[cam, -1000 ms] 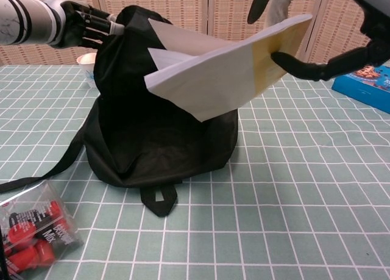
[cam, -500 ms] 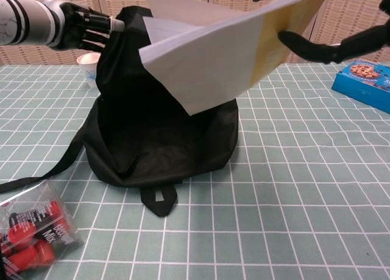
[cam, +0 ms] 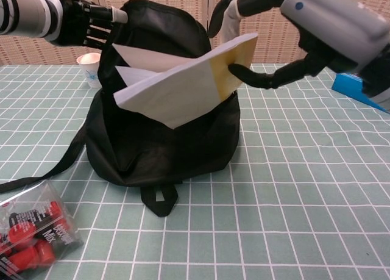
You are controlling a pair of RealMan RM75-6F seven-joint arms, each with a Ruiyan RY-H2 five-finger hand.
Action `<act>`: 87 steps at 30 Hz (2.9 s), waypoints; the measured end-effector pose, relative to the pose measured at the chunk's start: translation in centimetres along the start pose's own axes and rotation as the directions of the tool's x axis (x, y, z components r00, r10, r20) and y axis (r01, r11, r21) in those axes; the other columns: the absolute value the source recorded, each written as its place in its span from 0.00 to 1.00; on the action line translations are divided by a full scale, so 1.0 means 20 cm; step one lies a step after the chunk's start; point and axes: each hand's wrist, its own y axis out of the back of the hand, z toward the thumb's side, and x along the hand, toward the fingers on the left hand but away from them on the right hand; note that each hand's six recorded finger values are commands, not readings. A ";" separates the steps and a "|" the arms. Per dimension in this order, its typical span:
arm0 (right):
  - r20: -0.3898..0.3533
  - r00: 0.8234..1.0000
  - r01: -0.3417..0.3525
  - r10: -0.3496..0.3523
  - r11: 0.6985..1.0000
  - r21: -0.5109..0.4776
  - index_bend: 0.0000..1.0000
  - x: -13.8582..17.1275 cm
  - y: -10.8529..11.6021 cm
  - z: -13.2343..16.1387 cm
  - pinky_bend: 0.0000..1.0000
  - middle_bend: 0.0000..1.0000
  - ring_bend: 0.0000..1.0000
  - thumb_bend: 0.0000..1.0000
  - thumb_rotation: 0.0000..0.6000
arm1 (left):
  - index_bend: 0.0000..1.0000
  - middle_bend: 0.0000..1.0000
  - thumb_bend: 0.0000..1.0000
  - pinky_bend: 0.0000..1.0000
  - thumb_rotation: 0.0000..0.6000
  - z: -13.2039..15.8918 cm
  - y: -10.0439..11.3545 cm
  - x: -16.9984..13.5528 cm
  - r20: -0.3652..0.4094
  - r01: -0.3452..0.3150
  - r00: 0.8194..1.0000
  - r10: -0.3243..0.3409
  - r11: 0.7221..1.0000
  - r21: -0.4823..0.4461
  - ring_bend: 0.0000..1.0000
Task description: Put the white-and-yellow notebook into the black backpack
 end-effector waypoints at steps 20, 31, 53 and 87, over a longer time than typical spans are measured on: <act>-0.022 0.997 -0.079 0.080 0.995 0.054 0.77 -0.17 -0.36 -0.10 0.24 0.33 0.22 0.34 1.00 | 0.72 0.29 0.49 0.13 0.84 -0.03 0.08 -0.02 -0.033 -0.024 0.999 0.023 1.000 -0.020 0.25; -0.009 0.982 -0.187 0.191 0.969 0.161 0.77 -0.10 -0.49 -0.18 0.23 0.30 0.19 0.34 1.00 | 0.72 0.29 0.49 0.13 0.85 -0.05 0.14 -0.03 -0.047 -0.039 0.998 0.038 0.999 -0.032 0.24; 0.100 0.957 -0.290 0.272 0.904 0.315 0.77 -0.24 -0.67 -0.22 0.17 0.24 0.10 0.33 1.00 | 0.72 0.29 0.49 0.13 0.84 -0.06 0.16 -0.05 -0.055 -0.034 0.998 0.032 0.999 -0.040 0.24; 0.186 0.941 -0.328 0.284 0.899 0.291 0.10 -0.23 -0.58 -0.23 0.02 0.06 0.00 0.06 1.00 | 0.71 0.29 0.49 0.13 0.84 -0.09 0.19 -0.06 -0.073 -0.040 0.997 0.038 0.999 -0.031 0.18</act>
